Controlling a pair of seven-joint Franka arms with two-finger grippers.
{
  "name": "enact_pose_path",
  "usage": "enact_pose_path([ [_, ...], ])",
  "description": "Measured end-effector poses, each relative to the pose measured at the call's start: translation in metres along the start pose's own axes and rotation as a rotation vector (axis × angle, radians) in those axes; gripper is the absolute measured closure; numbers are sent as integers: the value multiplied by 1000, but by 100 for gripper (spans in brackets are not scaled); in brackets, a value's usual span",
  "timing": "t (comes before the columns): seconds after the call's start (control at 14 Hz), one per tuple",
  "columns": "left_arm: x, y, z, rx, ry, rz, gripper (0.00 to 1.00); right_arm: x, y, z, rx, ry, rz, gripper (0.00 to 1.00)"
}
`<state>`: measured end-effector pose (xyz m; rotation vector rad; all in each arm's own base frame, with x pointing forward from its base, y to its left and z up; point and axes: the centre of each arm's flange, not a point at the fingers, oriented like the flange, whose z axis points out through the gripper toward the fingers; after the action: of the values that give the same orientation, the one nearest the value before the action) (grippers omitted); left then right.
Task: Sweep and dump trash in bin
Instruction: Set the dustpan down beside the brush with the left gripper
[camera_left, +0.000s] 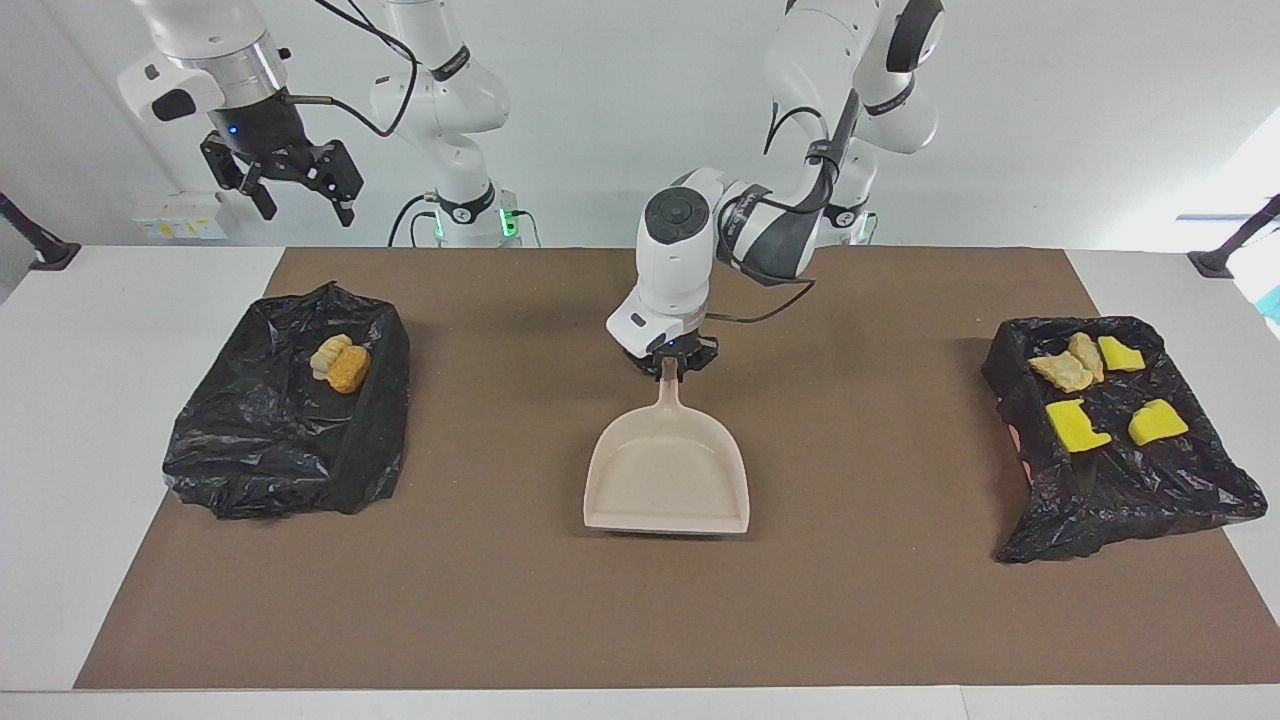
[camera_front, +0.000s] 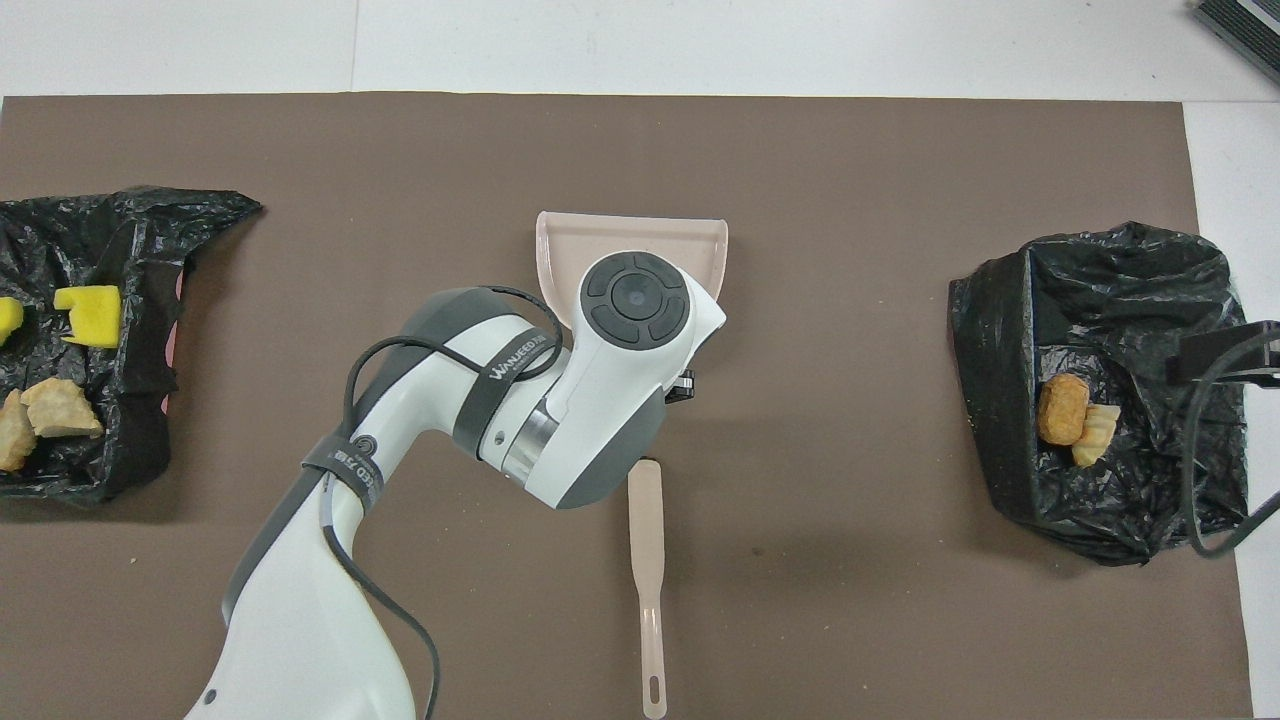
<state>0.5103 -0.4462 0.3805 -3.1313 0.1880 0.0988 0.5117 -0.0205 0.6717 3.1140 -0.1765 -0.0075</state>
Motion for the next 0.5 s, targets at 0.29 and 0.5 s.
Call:
enact_pose_path([
  [0.29,5,3,8,-20,19,-15,68,0,0,0,0,0,0,0],
  [0.5,11,-3,8,-27,39,-26,56,0,0,0,0,0,0,0],
])
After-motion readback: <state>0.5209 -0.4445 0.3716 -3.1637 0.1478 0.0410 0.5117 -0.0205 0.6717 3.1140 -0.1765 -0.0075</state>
